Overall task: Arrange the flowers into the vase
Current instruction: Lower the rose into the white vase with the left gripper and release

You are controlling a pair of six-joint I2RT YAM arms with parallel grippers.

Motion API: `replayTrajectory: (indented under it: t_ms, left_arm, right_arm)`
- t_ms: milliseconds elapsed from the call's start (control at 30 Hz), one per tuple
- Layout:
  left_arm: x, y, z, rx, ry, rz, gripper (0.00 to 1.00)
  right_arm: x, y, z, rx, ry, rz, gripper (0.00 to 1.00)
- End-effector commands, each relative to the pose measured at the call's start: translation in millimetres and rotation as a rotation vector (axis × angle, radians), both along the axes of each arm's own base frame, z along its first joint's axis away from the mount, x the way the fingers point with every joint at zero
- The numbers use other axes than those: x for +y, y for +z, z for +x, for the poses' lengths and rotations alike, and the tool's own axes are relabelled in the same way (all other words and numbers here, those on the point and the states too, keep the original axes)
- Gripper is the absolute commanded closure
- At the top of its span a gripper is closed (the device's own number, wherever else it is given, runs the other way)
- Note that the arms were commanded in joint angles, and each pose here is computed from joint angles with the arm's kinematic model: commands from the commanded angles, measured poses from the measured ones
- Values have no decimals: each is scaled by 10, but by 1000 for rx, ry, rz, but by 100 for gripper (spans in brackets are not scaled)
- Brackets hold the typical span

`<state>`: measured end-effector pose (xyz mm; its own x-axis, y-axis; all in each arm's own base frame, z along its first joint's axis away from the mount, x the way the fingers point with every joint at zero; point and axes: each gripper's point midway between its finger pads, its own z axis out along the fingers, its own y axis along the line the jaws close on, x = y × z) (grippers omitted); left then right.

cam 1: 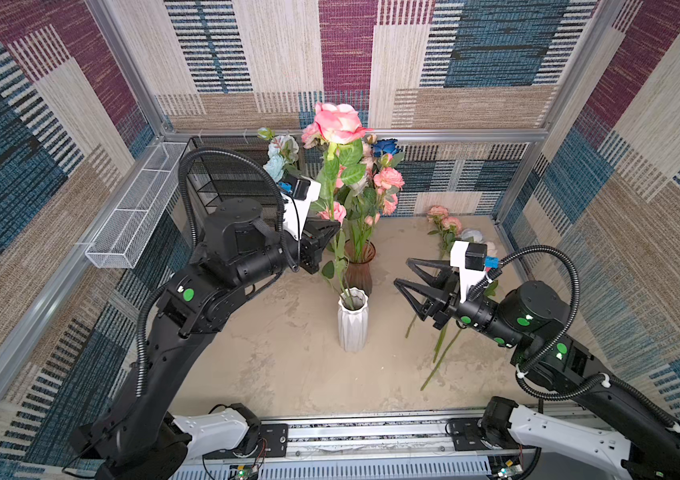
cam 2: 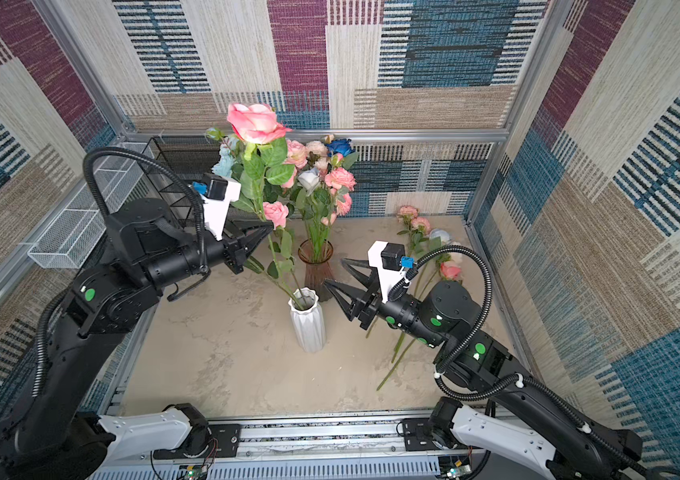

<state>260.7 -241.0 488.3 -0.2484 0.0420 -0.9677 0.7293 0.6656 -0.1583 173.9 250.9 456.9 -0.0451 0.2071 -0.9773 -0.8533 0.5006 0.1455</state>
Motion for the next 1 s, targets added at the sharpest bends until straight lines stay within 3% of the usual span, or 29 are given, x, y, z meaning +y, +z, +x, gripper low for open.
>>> replayTrajectory:
  t_ms: [0,167,300,500,733,967]
  left_arm:
    - [-150,4,101,-13,-35,-44,100]
    - [-300,-327,178,93,-65,-27,99]
    - [-264,-384,134,108,-54,-34,63]
    - [-195,-101,-31,56,-79,-109,32]
    - [-55,384,-369,-42,-142,-265,20]
    - [471,257,-566,-136,31,-335,9]
  right_arm:
    - [-42,39,6,-17,-21,10,41]
    - [-95,22,14,-14,-43,11,41]
    - [-101,-6,24,-8,-49,5,38]
    - [-104,-82,99,13,-84,-7,33]
    - [-141,-489,358,132,-210,-63,34]
    - [-214,-1331,865,366,-341,-159,39]
